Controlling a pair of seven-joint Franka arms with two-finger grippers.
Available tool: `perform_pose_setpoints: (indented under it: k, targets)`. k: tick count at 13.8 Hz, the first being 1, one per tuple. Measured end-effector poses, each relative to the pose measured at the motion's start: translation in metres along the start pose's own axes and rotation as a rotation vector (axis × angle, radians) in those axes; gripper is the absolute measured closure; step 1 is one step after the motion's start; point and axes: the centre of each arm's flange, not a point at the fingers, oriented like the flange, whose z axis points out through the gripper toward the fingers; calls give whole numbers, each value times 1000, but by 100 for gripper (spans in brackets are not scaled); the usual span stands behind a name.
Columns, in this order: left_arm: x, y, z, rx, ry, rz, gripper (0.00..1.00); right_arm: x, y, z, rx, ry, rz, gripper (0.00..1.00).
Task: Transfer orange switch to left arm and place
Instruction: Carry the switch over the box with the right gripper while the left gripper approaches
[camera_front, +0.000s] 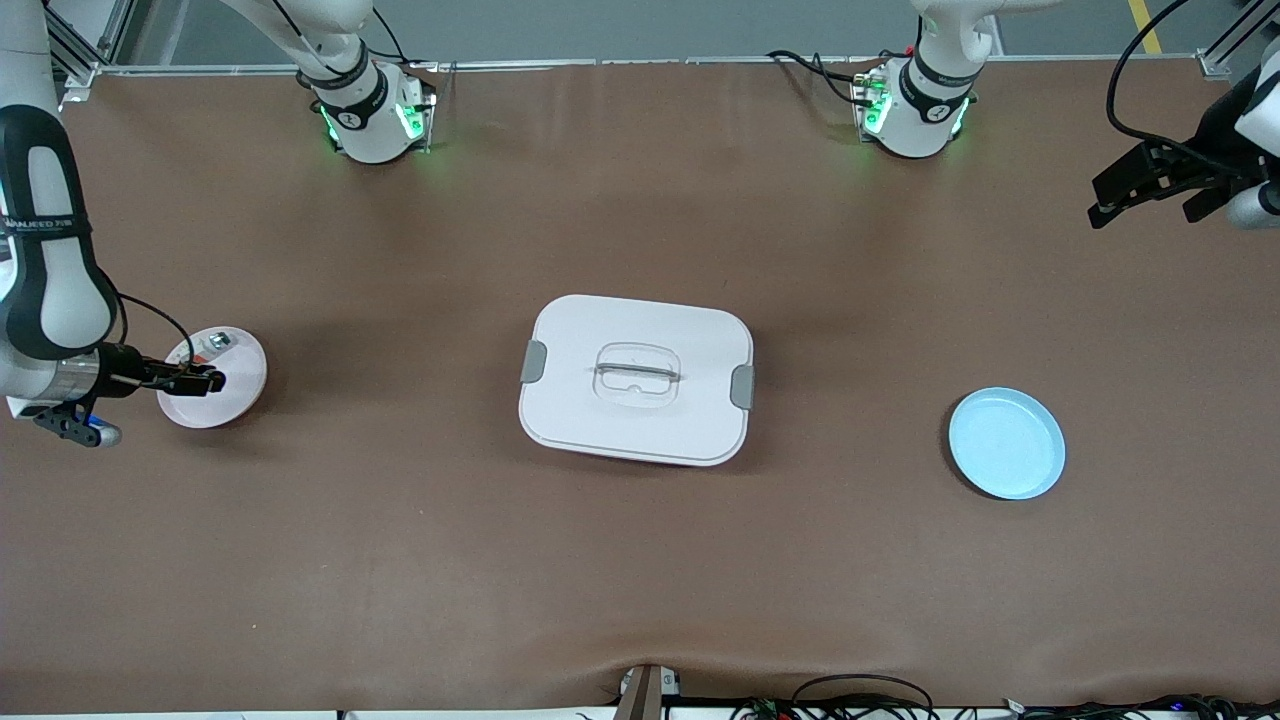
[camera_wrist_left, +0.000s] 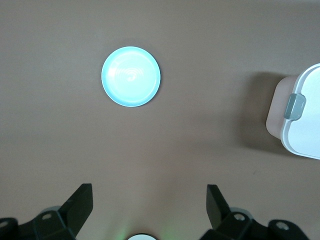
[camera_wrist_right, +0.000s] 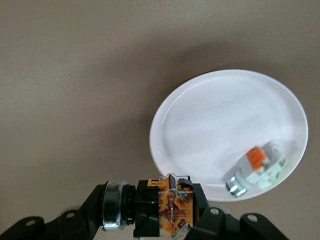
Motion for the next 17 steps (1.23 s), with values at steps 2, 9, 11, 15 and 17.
perform_pose_setpoints:
  k: [2, 9, 11, 15, 17]
  targets:
    - [0, 0, -1, 0, 2, 1, 0, -8, -28, -16, -3, -26, 40, 28]
    - [-3, 18, -4, -77, -3, 27, 0, -46, -135, -63, 43, -90, 208, 28]
    - [-6, 36, -5, -116, -7, 57, 0, -60, -171, -70, 80, -105, 264, 28]
    - [-21, 102, -8, -168, 9, 169, 0, -83, -237, -85, 92, -98, 355, 28]
    - [-27, 128, -11, -227, 20, 208, 0, -98, -274, -91, 117, -104, 401, 28]
